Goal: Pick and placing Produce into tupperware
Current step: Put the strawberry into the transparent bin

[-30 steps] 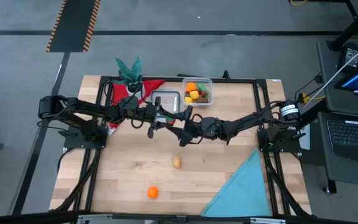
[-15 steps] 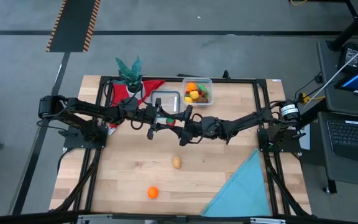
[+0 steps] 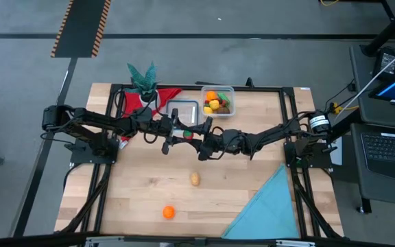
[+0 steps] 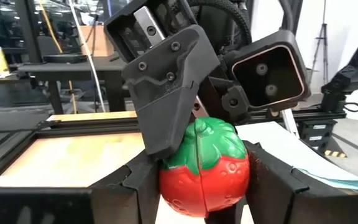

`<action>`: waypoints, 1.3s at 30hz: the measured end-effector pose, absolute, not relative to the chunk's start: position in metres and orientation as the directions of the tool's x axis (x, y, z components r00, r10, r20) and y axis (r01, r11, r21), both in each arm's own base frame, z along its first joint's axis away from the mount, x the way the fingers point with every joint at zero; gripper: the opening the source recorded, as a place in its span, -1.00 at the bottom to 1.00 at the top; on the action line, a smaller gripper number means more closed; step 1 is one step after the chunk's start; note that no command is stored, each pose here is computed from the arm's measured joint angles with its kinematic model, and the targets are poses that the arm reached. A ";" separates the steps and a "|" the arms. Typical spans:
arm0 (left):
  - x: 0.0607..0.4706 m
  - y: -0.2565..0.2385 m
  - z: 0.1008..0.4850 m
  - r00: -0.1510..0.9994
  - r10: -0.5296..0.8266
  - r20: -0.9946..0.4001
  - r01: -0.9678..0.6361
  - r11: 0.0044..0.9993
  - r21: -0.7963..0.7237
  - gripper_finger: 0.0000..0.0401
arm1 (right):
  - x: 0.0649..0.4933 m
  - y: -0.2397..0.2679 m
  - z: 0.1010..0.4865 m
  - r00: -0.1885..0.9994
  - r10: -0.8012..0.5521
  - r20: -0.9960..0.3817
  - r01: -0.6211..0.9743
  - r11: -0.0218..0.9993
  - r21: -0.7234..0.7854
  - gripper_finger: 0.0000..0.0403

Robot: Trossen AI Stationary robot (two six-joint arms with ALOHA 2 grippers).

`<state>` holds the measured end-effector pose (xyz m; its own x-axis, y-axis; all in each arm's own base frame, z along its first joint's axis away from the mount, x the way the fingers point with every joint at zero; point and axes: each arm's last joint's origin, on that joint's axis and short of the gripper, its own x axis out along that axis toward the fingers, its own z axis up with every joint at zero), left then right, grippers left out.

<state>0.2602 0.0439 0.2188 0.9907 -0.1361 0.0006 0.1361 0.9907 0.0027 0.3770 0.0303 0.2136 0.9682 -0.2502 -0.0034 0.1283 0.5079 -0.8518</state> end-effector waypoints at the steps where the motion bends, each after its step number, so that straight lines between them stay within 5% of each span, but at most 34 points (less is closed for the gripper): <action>1: 0.260 0.044 0.219 0.990 -0.139 0.001 0.139 0.990 0.002 -0.13 | 0.377 0.032 0.214 0.969 -0.249 -0.003 0.125 0.498 -0.858 0.27; 39: 0.260 0.045 0.218 0.992 -0.127 -0.009 0.127 0.992 -0.003 -0.06 | 0.377 0.035 0.216 0.970 -0.244 0.021 0.145 0.501 -0.854 0.05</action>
